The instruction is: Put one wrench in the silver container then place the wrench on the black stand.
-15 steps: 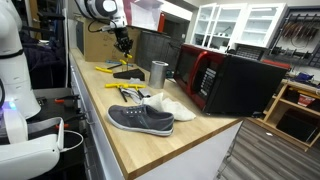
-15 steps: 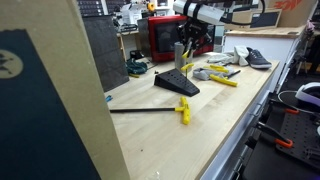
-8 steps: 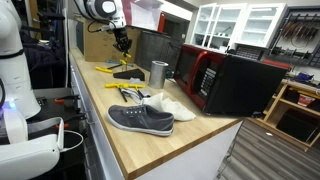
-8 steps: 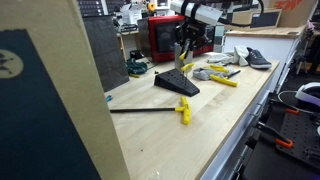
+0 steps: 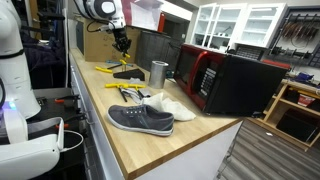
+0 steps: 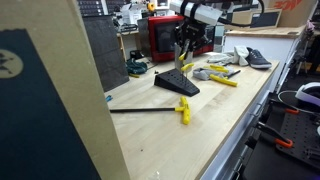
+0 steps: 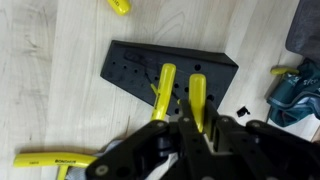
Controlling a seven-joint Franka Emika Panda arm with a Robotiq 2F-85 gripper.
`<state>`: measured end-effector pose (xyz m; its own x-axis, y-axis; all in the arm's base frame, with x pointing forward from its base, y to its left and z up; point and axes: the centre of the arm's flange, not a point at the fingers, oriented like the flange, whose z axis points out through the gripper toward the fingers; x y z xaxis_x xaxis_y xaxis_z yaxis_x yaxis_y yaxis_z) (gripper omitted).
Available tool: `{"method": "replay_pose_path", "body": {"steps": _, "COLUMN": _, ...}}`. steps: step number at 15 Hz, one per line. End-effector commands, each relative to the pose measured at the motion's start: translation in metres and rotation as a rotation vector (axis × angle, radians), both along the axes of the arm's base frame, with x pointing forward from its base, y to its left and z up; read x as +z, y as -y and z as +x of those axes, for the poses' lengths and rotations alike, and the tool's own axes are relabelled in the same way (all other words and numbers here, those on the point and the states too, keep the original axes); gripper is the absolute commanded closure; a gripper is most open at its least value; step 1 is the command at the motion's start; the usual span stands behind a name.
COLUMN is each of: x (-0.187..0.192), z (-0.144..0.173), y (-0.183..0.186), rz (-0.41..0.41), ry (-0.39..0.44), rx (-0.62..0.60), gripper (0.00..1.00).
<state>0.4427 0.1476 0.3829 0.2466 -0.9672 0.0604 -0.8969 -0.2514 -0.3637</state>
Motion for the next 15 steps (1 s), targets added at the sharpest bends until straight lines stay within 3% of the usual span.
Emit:
{"method": "replay_pose_path", "body": {"steps": 1, "x": -0.003, "z": 0.0, "y": -0.001, "rz": 0.016, "ry": 0.007, "rx": -0.056, "gripper": 0.96}}
{"method": "replay_pose_path", "body": {"steps": 15, "x": -0.016, "z": 0.003, "y": -0.004, "rz": 0.028, "ry": 0.014, "rx": -0.029, "gripper": 0.96}}
